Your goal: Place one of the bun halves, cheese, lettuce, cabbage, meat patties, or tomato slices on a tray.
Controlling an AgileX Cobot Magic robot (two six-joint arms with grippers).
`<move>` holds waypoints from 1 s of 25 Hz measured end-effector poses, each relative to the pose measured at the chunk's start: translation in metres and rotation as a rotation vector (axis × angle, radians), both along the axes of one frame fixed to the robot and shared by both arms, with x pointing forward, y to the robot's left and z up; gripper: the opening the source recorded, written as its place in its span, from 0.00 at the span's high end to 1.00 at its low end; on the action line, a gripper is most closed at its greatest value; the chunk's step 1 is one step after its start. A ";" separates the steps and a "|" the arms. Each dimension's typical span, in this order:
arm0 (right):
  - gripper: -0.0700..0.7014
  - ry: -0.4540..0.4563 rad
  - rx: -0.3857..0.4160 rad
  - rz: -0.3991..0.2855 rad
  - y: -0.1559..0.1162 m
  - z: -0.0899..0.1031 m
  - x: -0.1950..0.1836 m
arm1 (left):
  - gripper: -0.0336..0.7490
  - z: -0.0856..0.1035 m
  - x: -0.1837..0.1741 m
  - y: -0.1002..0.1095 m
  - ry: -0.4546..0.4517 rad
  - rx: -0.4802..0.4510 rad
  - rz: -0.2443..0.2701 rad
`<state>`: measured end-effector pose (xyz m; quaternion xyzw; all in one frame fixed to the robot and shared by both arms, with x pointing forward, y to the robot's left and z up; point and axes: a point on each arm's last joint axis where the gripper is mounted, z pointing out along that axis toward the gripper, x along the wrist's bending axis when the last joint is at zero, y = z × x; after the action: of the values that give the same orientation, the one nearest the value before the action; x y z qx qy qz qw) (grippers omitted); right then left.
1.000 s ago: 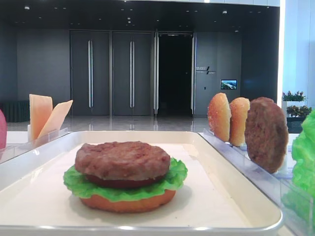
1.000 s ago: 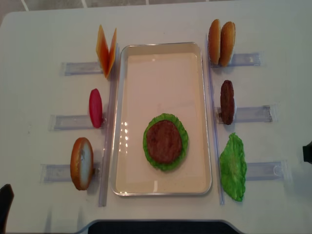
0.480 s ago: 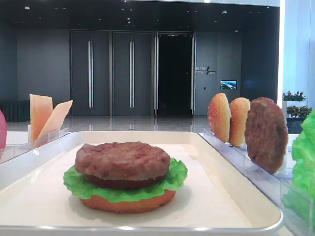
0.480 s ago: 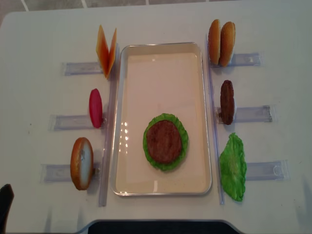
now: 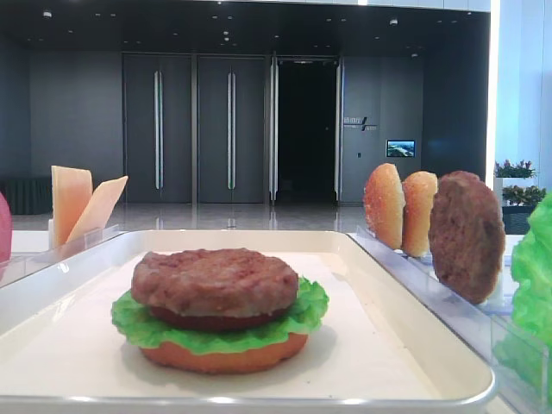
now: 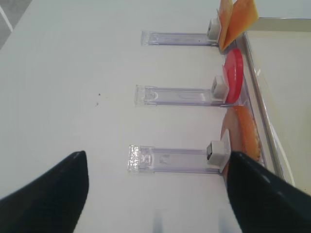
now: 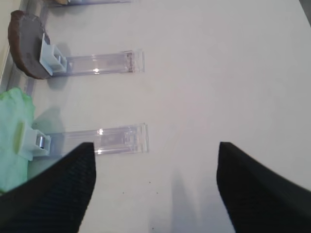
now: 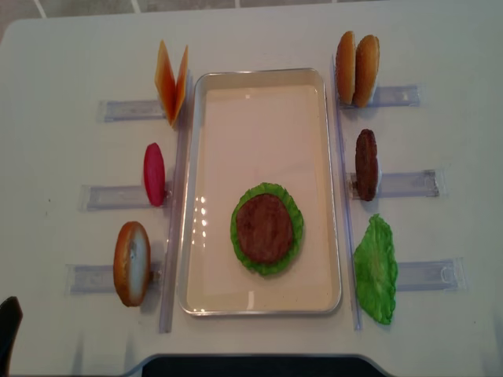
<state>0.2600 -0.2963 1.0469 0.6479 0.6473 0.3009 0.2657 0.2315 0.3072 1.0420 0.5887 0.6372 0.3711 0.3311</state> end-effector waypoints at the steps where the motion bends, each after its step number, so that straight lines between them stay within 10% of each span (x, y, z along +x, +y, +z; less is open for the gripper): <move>1: 0.23 0.000 0.000 0.000 0.000 0.000 0.000 | 0.07 0.000 0.000 0.000 0.000 0.000 0.000; 13: 0.23 -0.196 0.008 -0.003 -0.001 -0.001 -0.030 | 0.07 0.000 0.000 0.000 0.000 0.000 0.000; 25: 0.23 -0.201 0.007 -0.005 -0.002 -0.001 -0.030 | 0.07 0.000 0.000 0.000 0.000 0.000 0.000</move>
<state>0.2295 -0.2979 1.0459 0.6169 0.6147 0.3662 0.3277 0.2315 0.3072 1.0420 0.5887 0.6372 0.3711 0.3311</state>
